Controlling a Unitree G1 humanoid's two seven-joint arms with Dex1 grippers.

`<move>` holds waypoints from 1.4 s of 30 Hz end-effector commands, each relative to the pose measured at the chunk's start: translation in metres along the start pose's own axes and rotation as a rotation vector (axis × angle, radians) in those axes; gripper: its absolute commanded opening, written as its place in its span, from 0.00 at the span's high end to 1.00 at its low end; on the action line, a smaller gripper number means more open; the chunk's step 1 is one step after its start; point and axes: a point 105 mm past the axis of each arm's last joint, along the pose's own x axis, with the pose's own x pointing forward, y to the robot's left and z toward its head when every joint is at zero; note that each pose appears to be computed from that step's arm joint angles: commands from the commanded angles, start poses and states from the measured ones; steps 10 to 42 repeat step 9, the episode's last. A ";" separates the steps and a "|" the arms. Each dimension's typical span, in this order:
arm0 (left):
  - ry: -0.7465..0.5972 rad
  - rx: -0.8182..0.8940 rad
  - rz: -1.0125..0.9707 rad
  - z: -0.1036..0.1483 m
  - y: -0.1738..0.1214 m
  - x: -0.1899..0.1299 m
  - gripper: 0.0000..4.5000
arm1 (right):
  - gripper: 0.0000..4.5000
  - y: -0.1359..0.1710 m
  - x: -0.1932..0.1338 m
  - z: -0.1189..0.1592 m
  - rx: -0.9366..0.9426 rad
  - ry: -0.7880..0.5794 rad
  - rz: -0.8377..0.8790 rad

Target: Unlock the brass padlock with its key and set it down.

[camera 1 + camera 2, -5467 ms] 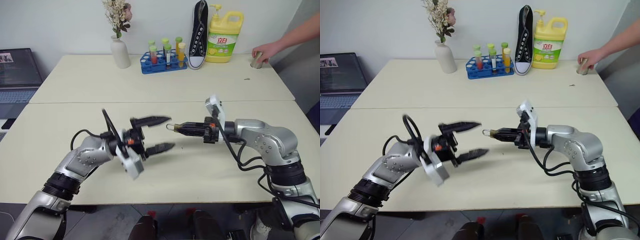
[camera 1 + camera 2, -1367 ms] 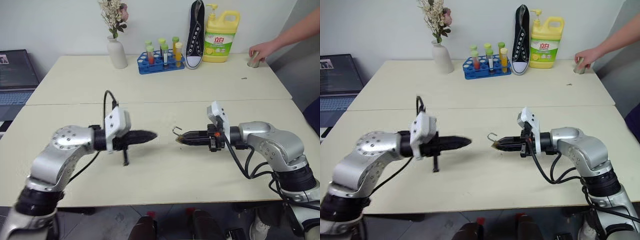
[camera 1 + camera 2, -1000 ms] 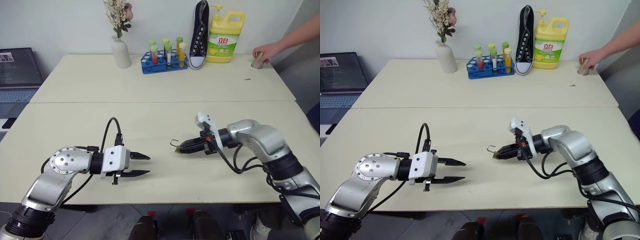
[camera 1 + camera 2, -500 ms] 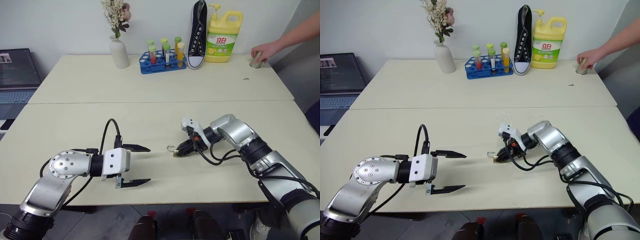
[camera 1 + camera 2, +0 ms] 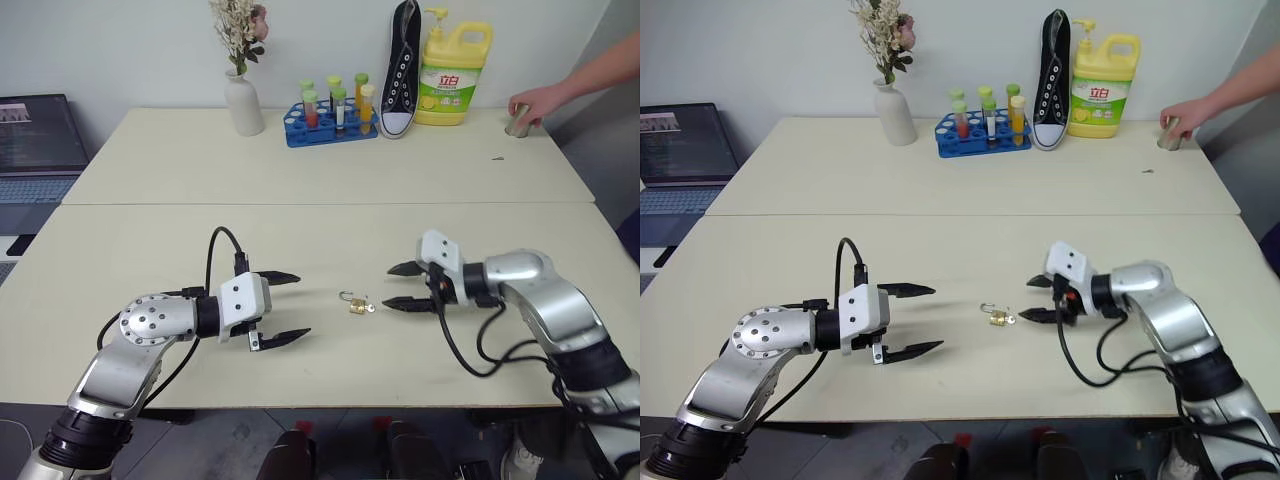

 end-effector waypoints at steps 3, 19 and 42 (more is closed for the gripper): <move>0.027 0.064 -0.036 -0.006 0.003 -0.016 0.00 | 0.27 0.039 -0.035 0.005 -0.046 -0.108 -0.136; 0.011 0.044 -0.075 -0.007 0.005 -0.014 0.00 | 0.27 0.042 -0.034 -0.001 -0.002 -0.113 -0.206; 0.011 0.044 -0.075 -0.007 0.005 -0.014 0.00 | 0.27 0.042 -0.034 -0.001 -0.002 -0.113 -0.206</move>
